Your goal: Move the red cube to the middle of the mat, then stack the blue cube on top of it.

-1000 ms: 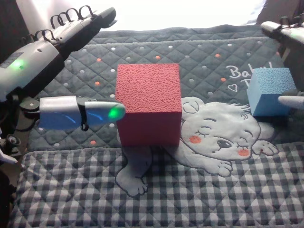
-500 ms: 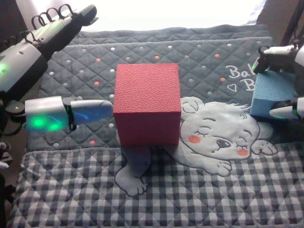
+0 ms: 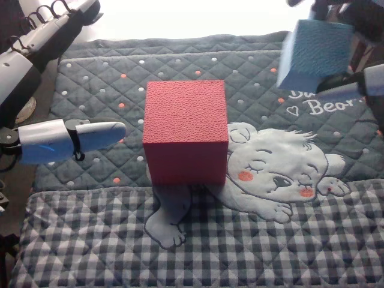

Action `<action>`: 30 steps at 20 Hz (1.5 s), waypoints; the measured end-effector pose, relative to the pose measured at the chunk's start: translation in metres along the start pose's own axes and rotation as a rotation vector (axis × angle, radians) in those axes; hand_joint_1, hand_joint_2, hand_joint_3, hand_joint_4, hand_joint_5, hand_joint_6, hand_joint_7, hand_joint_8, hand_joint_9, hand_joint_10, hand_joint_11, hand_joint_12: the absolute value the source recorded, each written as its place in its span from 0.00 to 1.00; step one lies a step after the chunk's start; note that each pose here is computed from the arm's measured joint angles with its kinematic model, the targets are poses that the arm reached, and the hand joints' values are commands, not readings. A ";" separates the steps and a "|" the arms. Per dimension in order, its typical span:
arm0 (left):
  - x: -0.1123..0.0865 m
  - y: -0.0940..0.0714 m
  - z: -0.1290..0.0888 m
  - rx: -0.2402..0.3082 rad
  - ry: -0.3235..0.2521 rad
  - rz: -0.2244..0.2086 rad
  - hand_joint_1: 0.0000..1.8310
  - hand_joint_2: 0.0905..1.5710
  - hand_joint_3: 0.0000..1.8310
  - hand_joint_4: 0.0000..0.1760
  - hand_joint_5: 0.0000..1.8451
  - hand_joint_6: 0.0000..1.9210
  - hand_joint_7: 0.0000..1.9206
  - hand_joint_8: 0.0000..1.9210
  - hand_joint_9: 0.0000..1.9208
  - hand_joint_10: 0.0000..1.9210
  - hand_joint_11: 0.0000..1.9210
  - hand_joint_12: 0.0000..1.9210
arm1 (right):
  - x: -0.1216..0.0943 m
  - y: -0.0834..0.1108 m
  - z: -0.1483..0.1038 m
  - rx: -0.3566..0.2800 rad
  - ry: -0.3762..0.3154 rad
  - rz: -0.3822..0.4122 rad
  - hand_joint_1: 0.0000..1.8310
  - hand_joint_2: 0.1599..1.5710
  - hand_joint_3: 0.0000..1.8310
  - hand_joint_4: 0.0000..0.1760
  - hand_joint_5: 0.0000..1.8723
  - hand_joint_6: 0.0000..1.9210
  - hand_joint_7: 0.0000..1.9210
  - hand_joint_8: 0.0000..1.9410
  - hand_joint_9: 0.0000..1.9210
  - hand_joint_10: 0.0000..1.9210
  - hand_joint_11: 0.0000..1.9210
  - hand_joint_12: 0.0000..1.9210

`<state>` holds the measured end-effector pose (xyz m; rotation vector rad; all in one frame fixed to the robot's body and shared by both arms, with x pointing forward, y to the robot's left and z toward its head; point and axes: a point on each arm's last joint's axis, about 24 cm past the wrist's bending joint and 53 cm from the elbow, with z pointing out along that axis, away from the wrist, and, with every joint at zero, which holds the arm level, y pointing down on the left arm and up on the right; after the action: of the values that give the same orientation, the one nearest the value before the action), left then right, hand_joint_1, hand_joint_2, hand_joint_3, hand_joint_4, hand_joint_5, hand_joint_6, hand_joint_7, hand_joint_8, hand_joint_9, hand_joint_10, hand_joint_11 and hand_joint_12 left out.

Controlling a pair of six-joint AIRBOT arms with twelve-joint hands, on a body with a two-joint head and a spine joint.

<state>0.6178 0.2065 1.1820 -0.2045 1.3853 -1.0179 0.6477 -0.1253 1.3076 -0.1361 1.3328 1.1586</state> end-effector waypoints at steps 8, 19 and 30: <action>-0.006 0.005 -0.004 -0.012 -0.024 0.001 0.39 0.56 0.01 0.94 0.02 0.00 0.00 0.00 0.00 0.00 0.00 0.00 | 0.006 0.059 0.025 -0.193 -0.016 -0.006 0.82 0.66 0.20 0.00 0.01 0.44 0.64 1.00 0.76 1.00 0.82 1.00; -0.013 0.014 -0.007 -0.042 -0.057 -0.002 0.42 0.59 0.01 1.00 0.02 0.00 0.00 0.00 0.00 0.00 0.00 0.00 | 0.048 0.069 0.041 -0.271 0.016 0.185 0.78 0.72 0.13 0.00 0.02 0.13 0.60 1.00 0.71 1.00 0.77 1.00; -0.013 0.023 -0.007 -0.072 -0.071 -0.015 0.42 0.63 0.01 0.91 0.01 0.00 0.00 0.00 0.00 0.00 0.00 0.00 | 0.078 0.042 0.059 -0.190 0.064 0.256 0.41 0.84 0.00 0.00 0.11 0.73 0.08 0.69 0.11 0.89 0.14 1.00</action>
<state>0.6243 0.2318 1.1743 -0.3015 1.3587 -0.9652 0.6425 -0.0212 1.2853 -0.1439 1.3217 1.5088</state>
